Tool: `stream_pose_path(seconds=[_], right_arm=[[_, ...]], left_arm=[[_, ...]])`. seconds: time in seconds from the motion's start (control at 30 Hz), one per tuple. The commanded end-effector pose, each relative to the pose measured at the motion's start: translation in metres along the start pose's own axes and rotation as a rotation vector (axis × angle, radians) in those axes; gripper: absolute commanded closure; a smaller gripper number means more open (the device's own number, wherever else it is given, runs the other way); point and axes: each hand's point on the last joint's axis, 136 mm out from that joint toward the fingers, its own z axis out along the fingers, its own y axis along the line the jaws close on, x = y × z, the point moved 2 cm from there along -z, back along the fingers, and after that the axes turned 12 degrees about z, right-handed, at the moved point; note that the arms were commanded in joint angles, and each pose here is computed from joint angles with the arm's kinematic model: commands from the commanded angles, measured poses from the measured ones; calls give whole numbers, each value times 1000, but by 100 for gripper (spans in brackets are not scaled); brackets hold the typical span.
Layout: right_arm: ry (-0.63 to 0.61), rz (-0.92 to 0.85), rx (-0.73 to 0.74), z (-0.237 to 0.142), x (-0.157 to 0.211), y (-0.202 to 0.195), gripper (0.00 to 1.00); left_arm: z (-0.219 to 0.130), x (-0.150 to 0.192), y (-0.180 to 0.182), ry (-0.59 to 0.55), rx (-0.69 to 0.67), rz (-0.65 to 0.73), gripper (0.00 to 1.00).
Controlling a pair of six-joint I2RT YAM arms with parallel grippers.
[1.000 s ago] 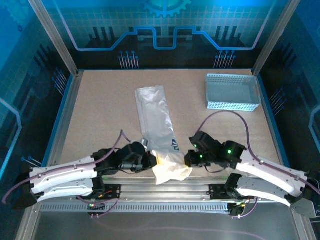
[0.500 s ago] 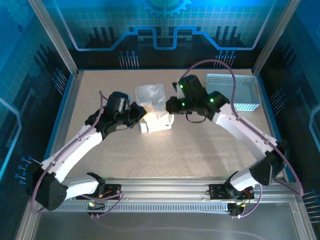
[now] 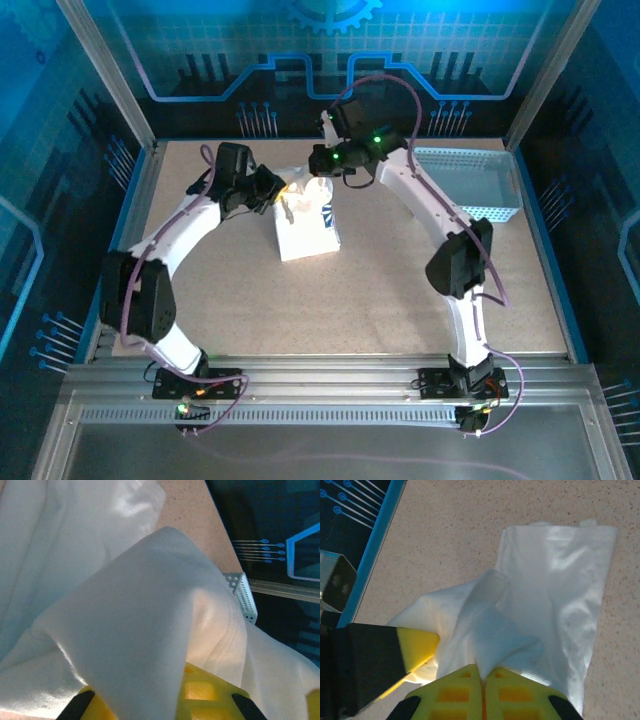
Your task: Fold the inside-out t-shirt
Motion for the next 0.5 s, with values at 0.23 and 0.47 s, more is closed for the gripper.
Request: stream_pose_path(seconds=[0.23,0.47], right_arm=[[2,-69,63,56,-26,-28,100],[12,-45,42,95,-33,-55,78]], left_arm=[[50,-47,20,22,41,-17,92],[73,-63,41,30,-14,-51,75]])
